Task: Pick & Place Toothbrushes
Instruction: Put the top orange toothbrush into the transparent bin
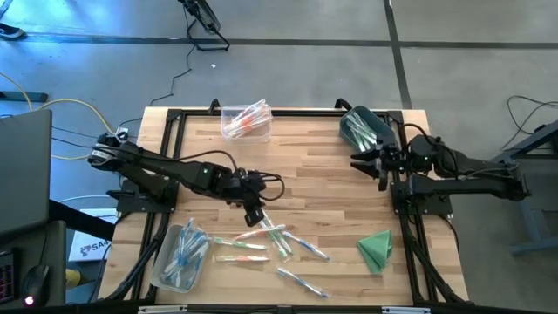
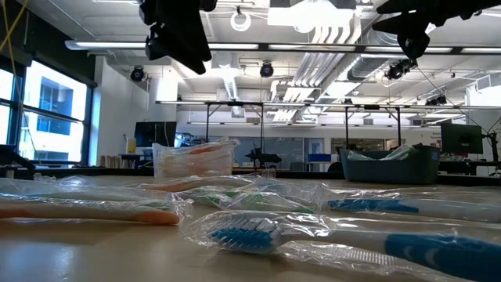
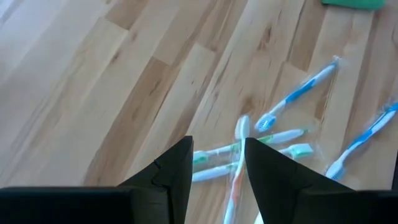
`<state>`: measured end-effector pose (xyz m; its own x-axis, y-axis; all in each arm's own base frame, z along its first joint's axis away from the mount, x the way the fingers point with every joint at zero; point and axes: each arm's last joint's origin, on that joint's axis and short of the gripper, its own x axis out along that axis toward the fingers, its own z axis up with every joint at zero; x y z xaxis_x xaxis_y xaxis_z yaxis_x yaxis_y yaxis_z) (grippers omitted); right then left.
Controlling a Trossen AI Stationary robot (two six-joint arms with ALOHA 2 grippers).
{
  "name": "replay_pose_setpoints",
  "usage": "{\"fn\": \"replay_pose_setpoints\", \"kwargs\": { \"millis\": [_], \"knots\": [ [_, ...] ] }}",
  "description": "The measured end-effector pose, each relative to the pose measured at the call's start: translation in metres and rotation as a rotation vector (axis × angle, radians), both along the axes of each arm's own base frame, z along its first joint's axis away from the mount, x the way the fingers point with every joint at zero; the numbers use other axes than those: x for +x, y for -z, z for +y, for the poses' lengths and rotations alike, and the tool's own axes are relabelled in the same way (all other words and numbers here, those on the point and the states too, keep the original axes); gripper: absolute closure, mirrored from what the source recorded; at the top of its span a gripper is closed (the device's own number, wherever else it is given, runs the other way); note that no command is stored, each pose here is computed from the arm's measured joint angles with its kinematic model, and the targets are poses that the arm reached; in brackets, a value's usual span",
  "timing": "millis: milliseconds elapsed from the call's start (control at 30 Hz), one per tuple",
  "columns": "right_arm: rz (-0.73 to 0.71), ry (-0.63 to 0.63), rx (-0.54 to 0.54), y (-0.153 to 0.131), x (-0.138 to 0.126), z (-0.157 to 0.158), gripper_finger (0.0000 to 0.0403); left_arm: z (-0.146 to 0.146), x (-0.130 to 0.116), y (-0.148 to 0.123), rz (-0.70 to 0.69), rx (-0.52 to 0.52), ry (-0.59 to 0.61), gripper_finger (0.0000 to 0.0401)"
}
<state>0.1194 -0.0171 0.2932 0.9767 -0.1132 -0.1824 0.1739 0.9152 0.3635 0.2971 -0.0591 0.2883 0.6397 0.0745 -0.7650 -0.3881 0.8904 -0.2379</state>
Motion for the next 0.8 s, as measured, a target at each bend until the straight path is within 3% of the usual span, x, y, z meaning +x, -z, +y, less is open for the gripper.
{"fn": "replay_pose_setpoints", "kwargs": {
  "millis": [800],
  "knots": [
    [0.014, 0.003, -0.036, 0.001, 0.001, 0.000, 0.0266, -0.019, -0.010, 0.004, 0.081, -0.112, 0.031, 0.0259]
  ]
}}
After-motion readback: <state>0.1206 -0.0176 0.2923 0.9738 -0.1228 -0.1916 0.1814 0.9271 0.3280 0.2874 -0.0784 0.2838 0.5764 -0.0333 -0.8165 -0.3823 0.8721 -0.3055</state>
